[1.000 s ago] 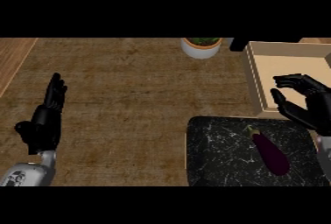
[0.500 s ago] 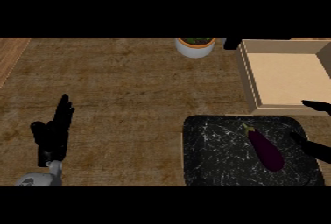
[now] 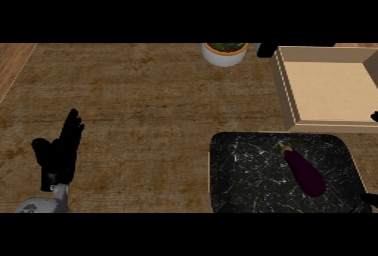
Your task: Pick the eggplant from the tray and place it in the cardboard box
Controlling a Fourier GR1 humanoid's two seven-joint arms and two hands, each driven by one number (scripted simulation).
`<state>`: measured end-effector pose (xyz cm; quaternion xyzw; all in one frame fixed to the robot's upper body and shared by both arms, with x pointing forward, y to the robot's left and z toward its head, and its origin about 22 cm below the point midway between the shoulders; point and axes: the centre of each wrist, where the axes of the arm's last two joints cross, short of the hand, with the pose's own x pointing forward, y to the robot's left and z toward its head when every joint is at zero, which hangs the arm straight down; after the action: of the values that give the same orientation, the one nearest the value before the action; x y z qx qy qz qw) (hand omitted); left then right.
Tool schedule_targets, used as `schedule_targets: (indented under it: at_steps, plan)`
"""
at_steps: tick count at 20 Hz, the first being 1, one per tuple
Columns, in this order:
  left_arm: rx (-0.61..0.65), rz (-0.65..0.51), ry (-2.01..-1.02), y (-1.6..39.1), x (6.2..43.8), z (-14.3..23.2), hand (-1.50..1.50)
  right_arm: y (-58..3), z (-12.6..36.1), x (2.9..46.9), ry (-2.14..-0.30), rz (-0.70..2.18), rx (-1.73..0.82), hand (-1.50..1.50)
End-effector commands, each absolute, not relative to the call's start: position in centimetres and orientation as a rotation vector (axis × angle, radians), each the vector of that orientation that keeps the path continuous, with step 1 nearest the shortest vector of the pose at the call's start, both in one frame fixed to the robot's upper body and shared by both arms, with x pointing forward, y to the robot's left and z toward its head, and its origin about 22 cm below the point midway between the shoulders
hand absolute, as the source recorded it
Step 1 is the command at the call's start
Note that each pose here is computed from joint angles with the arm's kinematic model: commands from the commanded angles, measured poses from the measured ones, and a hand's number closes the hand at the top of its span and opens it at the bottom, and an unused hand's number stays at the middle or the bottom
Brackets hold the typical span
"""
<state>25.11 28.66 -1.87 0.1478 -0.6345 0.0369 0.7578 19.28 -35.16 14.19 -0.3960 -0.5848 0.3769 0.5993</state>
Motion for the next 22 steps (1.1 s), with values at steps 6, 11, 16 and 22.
schedule_targets:
  at_steps: [6,11,16,22]
  plan:
    - [0.271,0.066,-1.369,27.1,24.9,-1.9,0.0,-30.7,17.2,19.7,-1.072,1.02,-0.896,-1.5]
    - [0.282,0.049,-1.398,27.7,24.5,-2.7,0.0,-27.5,16.9,21.1,-0.951,1.074,-0.916,-1.5]
    - [0.291,0.065,-1.407,26.4,26.2,-2.4,0.0,-25.7,14.3,21.8,-0.805,1.103,-0.904,-1.5]
    - [0.305,0.052,-1.377,28.4,27.7,-3.1,0.0,-22.6,15.3,22.8,-0.804,1.084,-0.859,-1.5]
